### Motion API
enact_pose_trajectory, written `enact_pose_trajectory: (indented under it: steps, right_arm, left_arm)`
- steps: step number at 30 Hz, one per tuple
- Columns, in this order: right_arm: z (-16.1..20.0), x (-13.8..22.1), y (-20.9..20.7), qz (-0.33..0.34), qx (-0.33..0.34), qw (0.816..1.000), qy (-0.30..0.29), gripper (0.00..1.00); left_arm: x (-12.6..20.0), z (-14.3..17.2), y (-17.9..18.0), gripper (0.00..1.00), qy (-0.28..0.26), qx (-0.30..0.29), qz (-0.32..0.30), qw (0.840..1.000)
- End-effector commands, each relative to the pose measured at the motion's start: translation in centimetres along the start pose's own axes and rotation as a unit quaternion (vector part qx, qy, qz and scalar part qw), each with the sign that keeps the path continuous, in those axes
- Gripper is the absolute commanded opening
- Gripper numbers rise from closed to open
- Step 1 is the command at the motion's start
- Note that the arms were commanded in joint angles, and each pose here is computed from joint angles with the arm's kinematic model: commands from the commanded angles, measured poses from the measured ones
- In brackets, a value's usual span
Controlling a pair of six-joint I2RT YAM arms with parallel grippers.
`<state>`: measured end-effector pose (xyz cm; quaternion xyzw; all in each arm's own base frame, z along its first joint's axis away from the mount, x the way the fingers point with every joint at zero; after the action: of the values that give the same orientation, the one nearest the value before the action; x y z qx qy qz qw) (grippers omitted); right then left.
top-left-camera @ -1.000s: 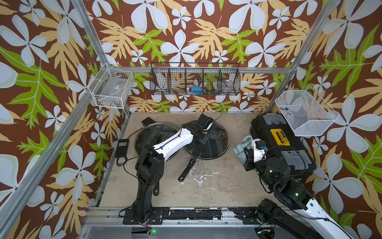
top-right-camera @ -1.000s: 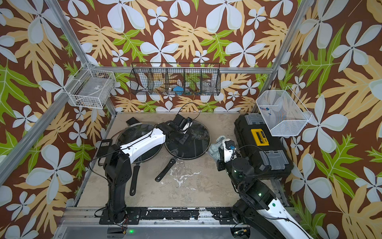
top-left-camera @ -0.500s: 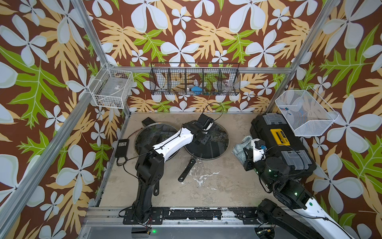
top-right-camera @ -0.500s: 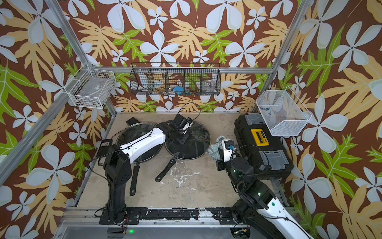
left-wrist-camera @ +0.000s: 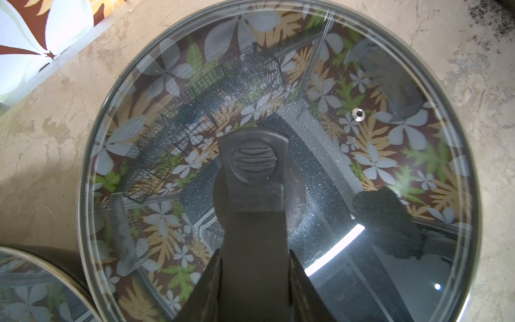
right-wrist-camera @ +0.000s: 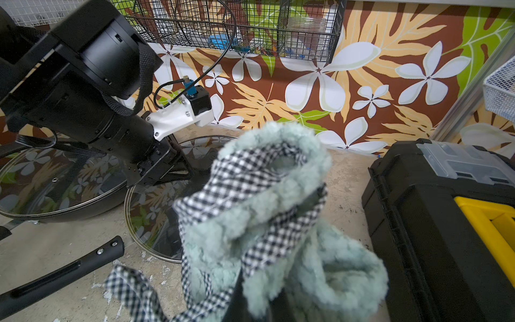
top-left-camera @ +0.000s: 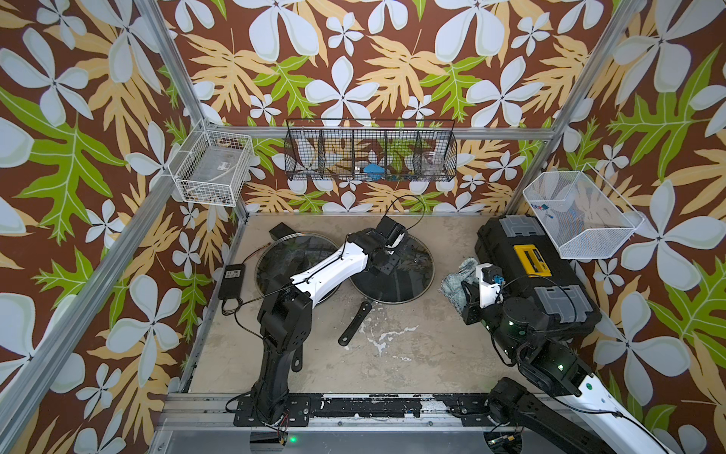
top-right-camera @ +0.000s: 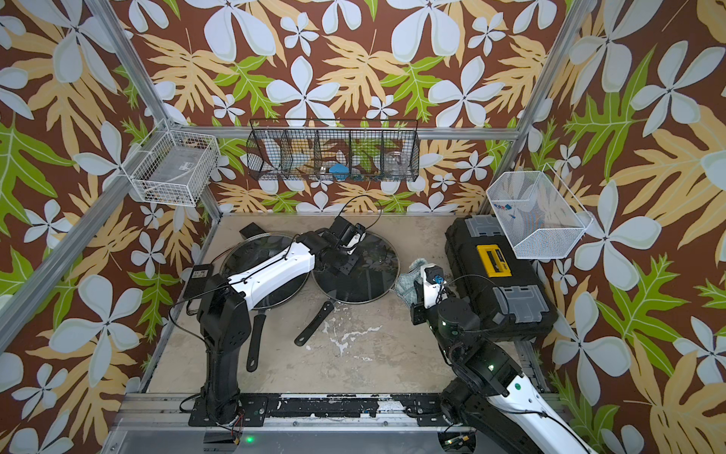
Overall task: Wipe the pot lid with a cloth
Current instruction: Place the pot lid on the cooking pot, then place the cleaning item at the center of the board.
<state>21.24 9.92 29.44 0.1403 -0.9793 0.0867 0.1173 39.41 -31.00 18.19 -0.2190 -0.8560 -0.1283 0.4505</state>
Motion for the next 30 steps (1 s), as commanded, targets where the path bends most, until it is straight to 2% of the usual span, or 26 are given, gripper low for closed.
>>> enact_pose_trajectory:
  steps: [1, 11, 15, 19, 25, 30]
  right_arm:
    - [-0.5, 0.1, -0.2, 0.006, -0.01, 1.0, -0.011, 0.0]
    - [0.2, -0.4, 0.0, 0.007, -0.011, 1.0, -0.002, 0.0]
    - [0.9, -1.0, 0.2, 0.01, -0.013, 1.0, 0.008, 0.0]
    - [1.8, -1.8, 0.3, 0.013, -0.018, 1.0, 0.018, 0.0]
    - [5.7, -4.6, 0.4, 0.022, -0.046, 0.996, 0.075, 0.0]
    - [9.2, -7.0, 0.7, 0.023, -0.09, 0.988, 0.124, 0.0]
  left_arm:
    - [0.2, -1.1, 0.4, 0.19, -0.024, 0.015, -0.011, 1.0]
    - [1.6, -2.0, -0.1, 0.48, -0.047, 0.021, 0.015, 0.999]
    - [2.8, -2.7, -0.1, 0.75, -0.07, 0.027, 0.022, 0.997]
    - [4.6, -3.2, -0.1, 0.93, -0.101, 0.031, 0.031, 0.994]
    - [10.4, -3.0, 1.0, 1.0, -0.193, 0.061, 0.038, 0.979]
    - [15.9, -1.2, 3.1, 1.0, -0.289, 0.092, 0.016, 0.953]
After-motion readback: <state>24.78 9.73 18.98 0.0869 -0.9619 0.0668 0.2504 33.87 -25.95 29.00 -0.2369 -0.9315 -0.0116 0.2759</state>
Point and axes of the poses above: each gripper's point midway between its finger pads, its own x axis back along the fingers, its own y axis along the line the jaws close on, z = x × y, the point moved 3 cm from there along x, back along the fingers, and after that the axes turned 7 degrees about x, right-handed, at the moved point
